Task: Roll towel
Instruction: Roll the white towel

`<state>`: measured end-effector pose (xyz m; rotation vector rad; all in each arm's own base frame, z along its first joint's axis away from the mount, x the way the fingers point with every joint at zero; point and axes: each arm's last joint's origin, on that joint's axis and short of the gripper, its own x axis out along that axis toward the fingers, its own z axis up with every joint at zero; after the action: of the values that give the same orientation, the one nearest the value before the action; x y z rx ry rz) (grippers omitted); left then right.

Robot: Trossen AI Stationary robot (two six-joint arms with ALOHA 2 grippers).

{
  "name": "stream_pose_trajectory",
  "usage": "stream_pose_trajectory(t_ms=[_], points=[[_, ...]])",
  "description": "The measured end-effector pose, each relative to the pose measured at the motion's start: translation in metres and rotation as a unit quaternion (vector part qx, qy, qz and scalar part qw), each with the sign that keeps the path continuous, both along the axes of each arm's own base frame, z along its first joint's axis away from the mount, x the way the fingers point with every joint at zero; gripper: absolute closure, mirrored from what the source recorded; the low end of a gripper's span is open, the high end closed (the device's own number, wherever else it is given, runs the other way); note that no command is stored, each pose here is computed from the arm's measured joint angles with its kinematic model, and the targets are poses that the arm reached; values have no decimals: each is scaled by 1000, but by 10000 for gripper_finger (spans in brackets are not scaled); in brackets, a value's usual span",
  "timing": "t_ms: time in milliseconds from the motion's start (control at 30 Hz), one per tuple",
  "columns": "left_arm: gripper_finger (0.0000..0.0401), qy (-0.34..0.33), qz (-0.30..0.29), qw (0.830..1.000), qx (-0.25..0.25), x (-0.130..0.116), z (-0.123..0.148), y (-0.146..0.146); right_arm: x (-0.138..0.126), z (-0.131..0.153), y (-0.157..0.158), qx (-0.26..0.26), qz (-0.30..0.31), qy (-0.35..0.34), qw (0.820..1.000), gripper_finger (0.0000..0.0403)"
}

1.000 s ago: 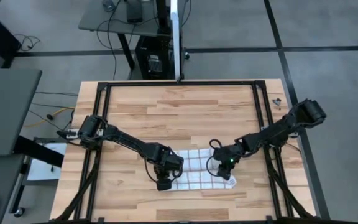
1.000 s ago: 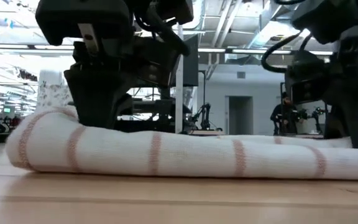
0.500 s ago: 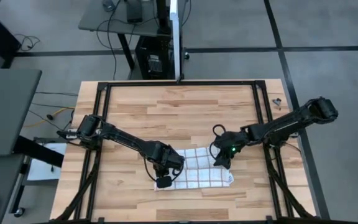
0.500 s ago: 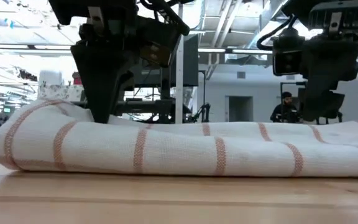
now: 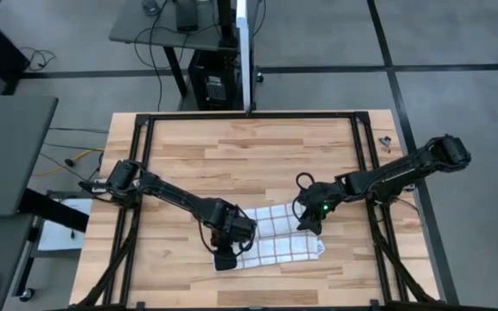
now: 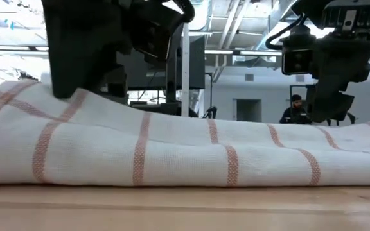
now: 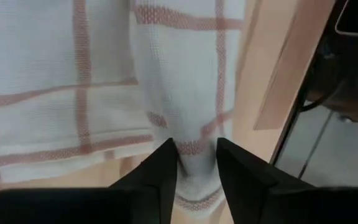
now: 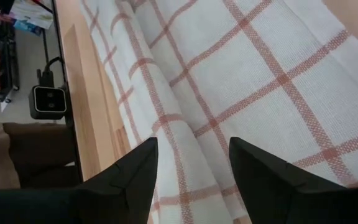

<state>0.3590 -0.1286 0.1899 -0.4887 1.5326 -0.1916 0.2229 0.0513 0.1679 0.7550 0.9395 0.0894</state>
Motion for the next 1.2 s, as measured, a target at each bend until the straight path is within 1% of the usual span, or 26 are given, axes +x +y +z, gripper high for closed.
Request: stream_pose_trajectory(t_ms=[33,167,233,367,433,533,567,633,700,800,867,933,1033,1200], points=[[304,3,9,1000,16,-1,1,3,0,0,0,0,0,0,1000,211],[307,-8,33,992,125,-9,14,16,0,0,0,-5,3,-3,1000,211],[307,-2,26,989,146,-14,17,19,0,0,0,-8,6,-6,1000,211],[307,7,35,987,154,-18,24,26,1,1,0,-11,10,-10,1000,211],[307,-15,58,987,147,-20,35,27,3,6,2,-9,14,-19,1000,211],[307,-95,70,986,121,-22,60,15,6,24,14,3,38,-69,997,211],[307,-130,69,982,116,-23,68,9,6,30,20,8,47,-97,994,211],[307,-193,66,971,122,-24,79,-4,7,36,33,-9,40,-149,988,214],[308,-229,65,960,146,-26,75,-17,4,34,47,-54,10,-200,978,220],[308,-250,60,949,180,-32,52,-32,-1,20,62,-123,-37,-243,961,233],[308,-268,67,943,183,-35,36,-39,-4,10,70,-143,-53,-261,953,243],[308,-280,73,939,184,-41,20,-43,-4,-3,76,-150,-51,-261,952,252],[308,-304,102,932,169,-47,-2,-45,-2,-22,83,-161,-35,-240,957,261],[308,-311,137,929,147,-55,-24,-41,0,-55,91,-192,-10,-199,961,264]])
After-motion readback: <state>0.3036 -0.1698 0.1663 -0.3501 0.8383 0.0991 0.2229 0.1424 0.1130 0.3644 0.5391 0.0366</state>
